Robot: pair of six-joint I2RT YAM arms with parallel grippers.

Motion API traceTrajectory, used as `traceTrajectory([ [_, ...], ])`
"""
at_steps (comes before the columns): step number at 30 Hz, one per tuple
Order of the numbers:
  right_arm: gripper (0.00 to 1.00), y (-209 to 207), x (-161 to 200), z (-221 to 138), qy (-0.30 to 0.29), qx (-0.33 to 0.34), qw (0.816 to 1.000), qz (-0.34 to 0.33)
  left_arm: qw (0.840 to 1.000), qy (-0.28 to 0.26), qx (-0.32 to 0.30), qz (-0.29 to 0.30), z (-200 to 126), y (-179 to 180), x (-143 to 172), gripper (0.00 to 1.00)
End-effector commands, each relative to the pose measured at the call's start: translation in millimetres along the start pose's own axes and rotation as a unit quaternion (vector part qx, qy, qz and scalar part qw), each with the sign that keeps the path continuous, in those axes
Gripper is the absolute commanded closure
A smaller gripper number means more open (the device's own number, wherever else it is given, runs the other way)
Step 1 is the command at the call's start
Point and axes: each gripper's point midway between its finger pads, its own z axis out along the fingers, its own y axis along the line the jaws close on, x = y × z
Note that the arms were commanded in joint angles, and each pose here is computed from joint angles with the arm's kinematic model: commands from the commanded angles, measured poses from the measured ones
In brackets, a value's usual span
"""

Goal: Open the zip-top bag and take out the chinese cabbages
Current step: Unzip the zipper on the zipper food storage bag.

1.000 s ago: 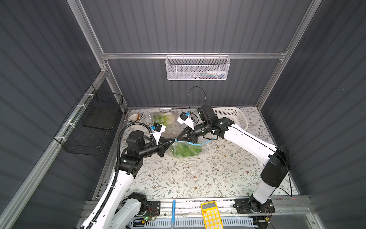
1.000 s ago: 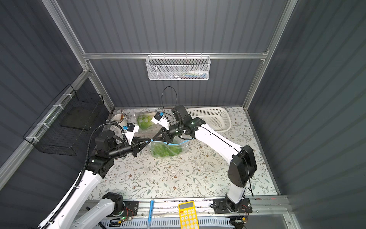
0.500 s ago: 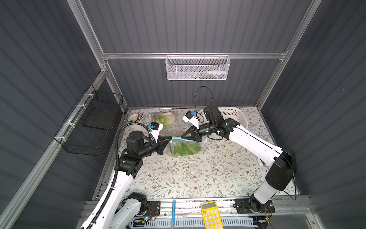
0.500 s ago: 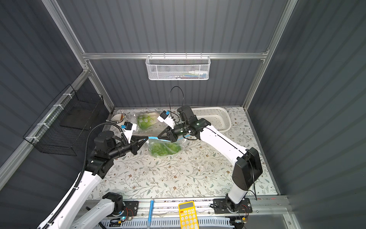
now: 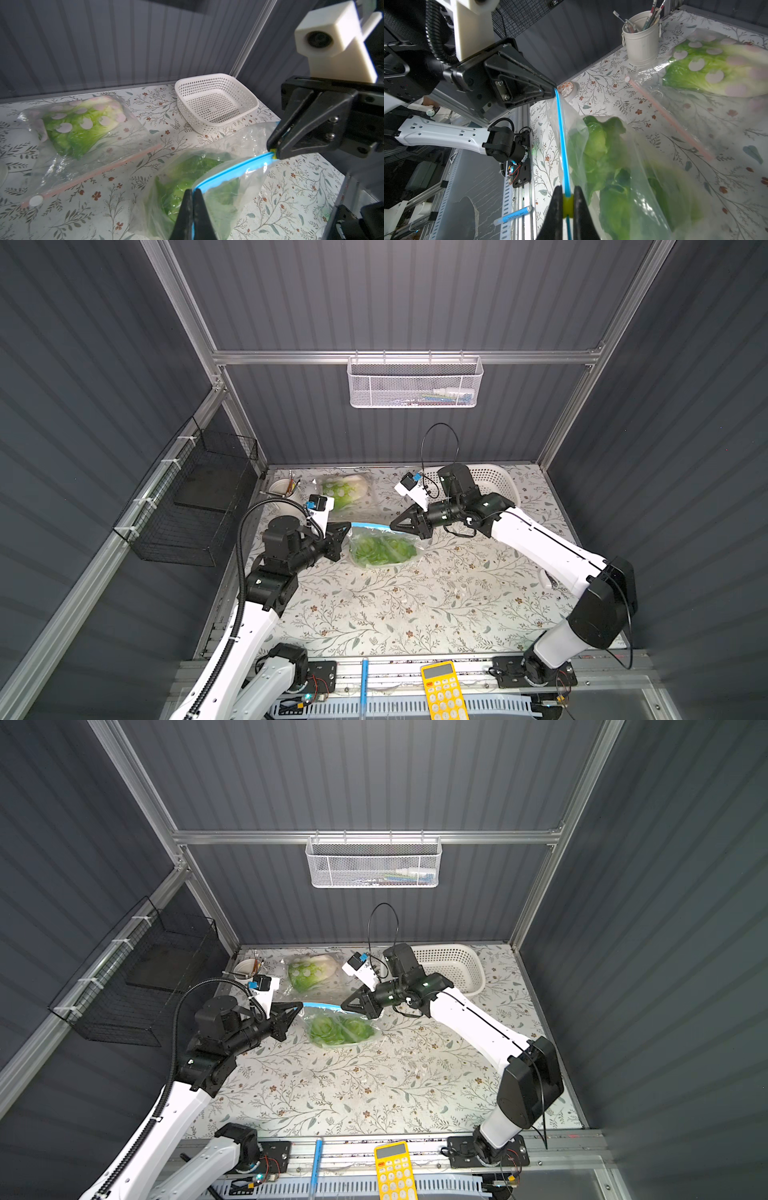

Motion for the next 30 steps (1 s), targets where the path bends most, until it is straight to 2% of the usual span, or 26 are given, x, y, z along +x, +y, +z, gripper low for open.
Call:
traceTrajectory([
  [1, 1.0, -8.9, 3.2, -14.7, -0.004, 0.027, 1.0, 0.016, 0.997, -0.015, -0.081, -0.009, -9.3, 28.1, -5.1, 1.0],
  [30, 1.0, -28.1, 24.1, -50.7, -0.016, 0.097, 0.994, 0.036, 0.983, -0.035, -0.182, -0.016, -26.5, 59.1, -8.5, 1.0],
])
